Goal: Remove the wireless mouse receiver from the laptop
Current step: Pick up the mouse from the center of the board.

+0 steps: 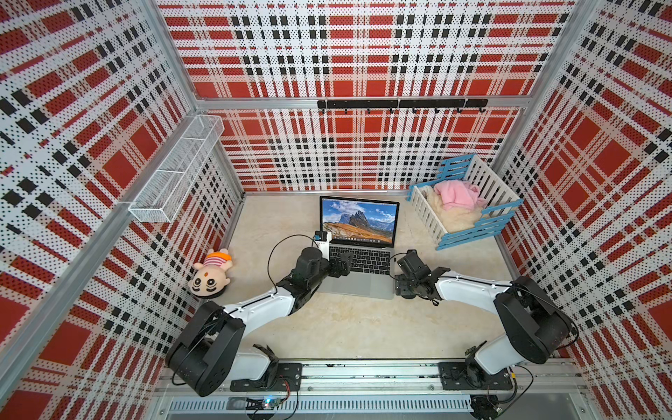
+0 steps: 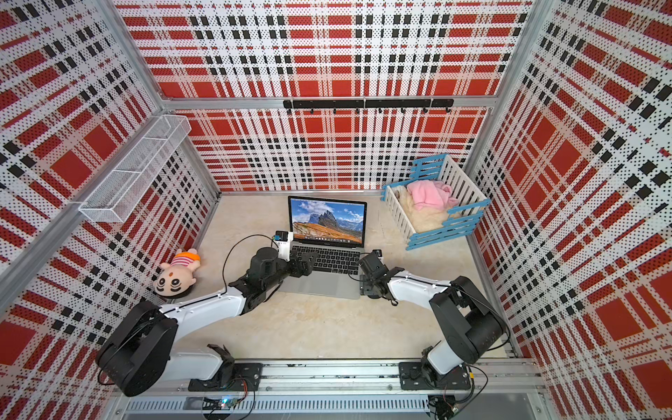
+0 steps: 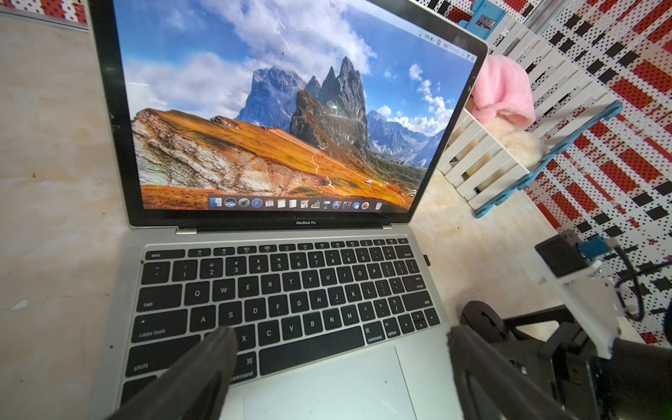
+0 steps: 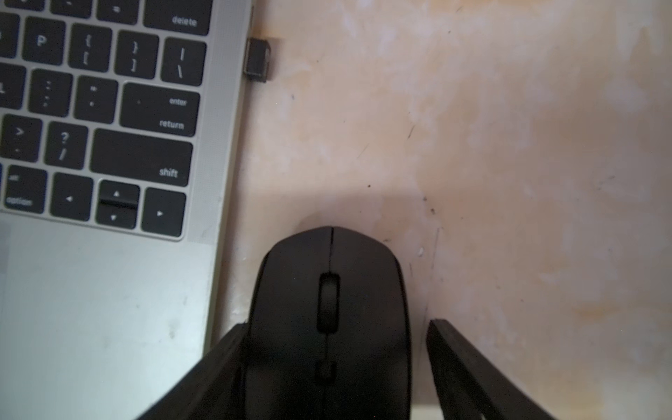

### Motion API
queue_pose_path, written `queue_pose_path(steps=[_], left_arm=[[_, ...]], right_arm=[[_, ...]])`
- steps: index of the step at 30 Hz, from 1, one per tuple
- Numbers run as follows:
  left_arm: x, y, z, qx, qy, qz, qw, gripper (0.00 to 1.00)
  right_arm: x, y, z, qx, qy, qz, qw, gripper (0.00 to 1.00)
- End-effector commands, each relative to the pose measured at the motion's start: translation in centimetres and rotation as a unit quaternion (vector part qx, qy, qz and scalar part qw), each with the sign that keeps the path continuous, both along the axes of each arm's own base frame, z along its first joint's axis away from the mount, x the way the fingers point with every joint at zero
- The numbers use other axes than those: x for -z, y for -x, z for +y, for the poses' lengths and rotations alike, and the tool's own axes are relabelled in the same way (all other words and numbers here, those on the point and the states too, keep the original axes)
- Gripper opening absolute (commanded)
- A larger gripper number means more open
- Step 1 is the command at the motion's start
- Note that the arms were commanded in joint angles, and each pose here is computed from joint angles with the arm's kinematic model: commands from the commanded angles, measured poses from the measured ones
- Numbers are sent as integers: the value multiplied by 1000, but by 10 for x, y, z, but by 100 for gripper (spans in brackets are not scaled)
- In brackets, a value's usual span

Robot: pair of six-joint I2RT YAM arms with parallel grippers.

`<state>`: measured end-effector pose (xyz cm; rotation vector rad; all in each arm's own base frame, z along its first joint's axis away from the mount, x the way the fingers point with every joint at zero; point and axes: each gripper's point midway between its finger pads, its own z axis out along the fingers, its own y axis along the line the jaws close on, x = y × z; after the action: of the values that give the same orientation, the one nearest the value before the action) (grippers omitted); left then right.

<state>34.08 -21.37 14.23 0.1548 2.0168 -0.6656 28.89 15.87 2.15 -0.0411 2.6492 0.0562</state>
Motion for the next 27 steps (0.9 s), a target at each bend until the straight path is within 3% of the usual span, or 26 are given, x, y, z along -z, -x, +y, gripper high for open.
queue_pose_path(steps=[1, 5, 10, 15, 21, 27], left_arm=[[0, 4, 1, 4, -8, -4, 1000, 95], [1, 5, 3, 2, -9, -3, 1000, 95], [4, 7, 7, -4, -12, -2, 1000, 95], [2, 6, 10, -10, -13, -4, 1000, 95], [-13, 1, 17, -10, 18, -5, 1000, 95], [-39, -1, 22, 12, 66, -14, 998, 95]], right_arm=[[10, 6, -1, 2, 10, 8, 1000, 82], [14, 7, -3, 6, 17, 5, 1000, 78], [10, 5, -2, 4, 20, -1, 1000, 63], [-6, 1, -3, -7, 28, -16, 999, 58], [-62, -12, 9, -52, 17, -60, 997, 56], [-142, -23, 63, -177, -74, -119, 974, 56]])
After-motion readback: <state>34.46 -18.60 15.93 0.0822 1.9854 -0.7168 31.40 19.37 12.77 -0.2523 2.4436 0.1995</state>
